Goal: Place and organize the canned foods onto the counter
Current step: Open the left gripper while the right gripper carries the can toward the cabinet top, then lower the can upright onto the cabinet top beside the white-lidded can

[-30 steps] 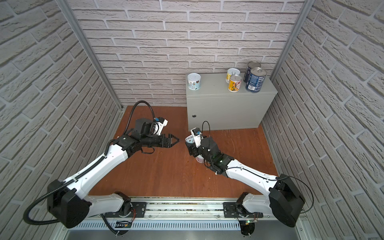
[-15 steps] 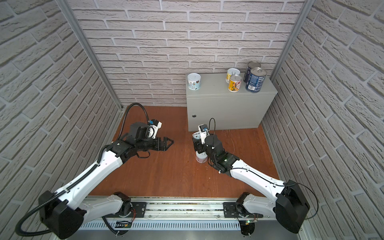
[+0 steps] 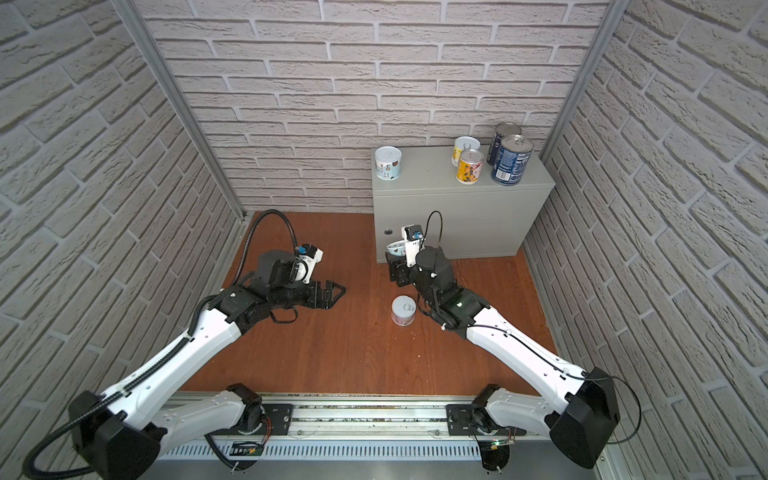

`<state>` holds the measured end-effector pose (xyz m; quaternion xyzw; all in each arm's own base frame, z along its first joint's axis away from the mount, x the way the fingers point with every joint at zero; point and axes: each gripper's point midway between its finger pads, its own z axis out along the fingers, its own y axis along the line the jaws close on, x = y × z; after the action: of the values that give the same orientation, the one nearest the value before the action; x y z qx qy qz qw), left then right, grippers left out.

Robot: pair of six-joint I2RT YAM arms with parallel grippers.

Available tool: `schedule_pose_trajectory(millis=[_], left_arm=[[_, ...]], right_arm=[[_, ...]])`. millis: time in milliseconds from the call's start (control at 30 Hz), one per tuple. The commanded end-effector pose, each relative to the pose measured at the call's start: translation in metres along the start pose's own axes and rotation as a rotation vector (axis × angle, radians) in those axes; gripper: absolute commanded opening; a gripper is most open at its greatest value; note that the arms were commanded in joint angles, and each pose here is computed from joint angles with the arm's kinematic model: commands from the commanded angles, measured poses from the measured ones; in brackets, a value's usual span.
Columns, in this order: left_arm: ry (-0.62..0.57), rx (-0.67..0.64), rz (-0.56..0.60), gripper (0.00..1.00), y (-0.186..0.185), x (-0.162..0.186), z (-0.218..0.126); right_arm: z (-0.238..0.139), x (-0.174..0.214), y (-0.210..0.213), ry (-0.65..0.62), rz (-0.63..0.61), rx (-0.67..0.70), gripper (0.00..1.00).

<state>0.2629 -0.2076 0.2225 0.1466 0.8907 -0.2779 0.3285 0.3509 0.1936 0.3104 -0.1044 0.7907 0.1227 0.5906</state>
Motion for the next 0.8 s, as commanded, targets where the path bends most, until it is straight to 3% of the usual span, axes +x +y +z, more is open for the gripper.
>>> schedule_pose_trajectory(millis=[0,433,767], left_arm=[[-0.03,-0.015,0.03,0.98,-0.002,-0.006,-0.008],[-0.075,-0.045,0.046,0.98,0.0,-0.012,-0.02],[-0.117,-0.059,0.043,0.98,0.002,-0.016,-0.023]], right_arm=[[-0.019,-0.075,-0.002,-0.204,0.012,-0.017,0.59],[-0.029,-0.177,-0.044,-0.418,0.013,0.067,0.6],[-0.008,-0.196,-0.056,-0.432,-0.029,0.083,0.6]])
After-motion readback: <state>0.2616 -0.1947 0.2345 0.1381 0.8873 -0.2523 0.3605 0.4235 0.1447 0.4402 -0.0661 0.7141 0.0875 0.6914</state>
